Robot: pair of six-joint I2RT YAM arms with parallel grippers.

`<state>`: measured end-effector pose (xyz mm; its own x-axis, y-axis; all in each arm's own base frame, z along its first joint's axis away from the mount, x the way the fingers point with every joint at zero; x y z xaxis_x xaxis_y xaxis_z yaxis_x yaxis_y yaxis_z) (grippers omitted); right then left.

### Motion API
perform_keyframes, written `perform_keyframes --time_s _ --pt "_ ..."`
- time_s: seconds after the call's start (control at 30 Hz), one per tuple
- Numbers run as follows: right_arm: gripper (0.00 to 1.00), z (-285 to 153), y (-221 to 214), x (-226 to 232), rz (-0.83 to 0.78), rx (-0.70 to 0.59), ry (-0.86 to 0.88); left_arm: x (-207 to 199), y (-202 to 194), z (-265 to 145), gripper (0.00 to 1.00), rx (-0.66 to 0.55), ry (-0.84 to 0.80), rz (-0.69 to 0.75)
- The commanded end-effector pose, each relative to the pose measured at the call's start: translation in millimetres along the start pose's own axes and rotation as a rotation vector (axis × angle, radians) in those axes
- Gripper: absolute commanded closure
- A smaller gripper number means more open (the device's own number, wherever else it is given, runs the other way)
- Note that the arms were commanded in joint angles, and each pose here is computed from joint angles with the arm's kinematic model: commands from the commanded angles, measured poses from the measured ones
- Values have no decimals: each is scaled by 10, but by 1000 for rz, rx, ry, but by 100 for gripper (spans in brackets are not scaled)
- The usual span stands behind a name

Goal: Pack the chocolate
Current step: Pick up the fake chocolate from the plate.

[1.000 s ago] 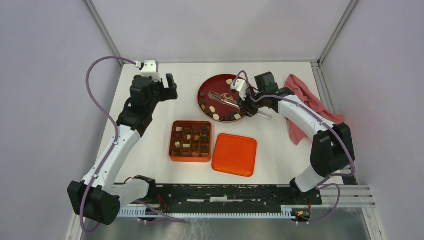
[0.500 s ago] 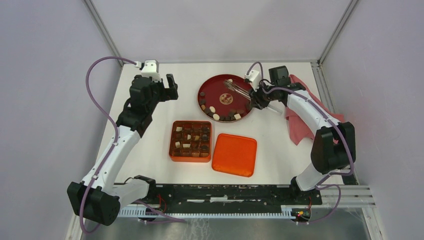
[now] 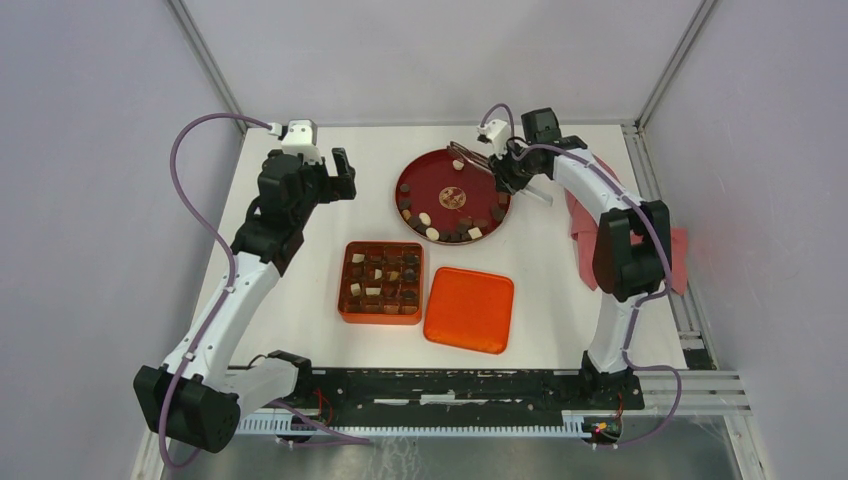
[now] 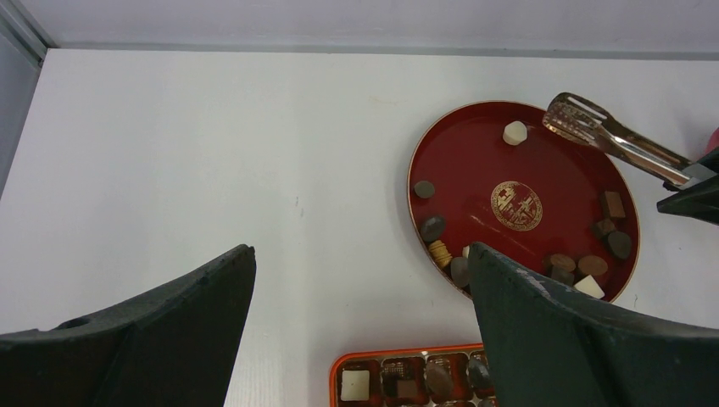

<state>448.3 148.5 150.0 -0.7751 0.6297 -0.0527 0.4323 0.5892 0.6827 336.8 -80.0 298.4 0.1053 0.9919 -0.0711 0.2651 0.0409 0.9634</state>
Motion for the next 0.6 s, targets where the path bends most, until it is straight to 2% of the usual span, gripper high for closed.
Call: perform_keyframes --time_s 0.0,0.33,0.57 --pt "63 47 28 -159 30 11 -45 -29 140 -45 1 -43 -19 19" --pt "62 321 -244 -300 106 74 -17 -39 116 -22 1 -32 -23 19" --pt "61 426 -256 -328 125 84 -3 -37 107 -17 1 -29 -22 22"
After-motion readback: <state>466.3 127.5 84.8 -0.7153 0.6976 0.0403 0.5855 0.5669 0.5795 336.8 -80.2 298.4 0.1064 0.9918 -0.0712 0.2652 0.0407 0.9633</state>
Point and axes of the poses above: each gripper's point midway between its finger pads, its own z axis out along the fingers, its own x axis along the line the jaws close on, y = z × x, the point moved 3 cm from there along -z, back along the fingers, and after that the axes turned 2 degrees about z, right-handed, at the moved point
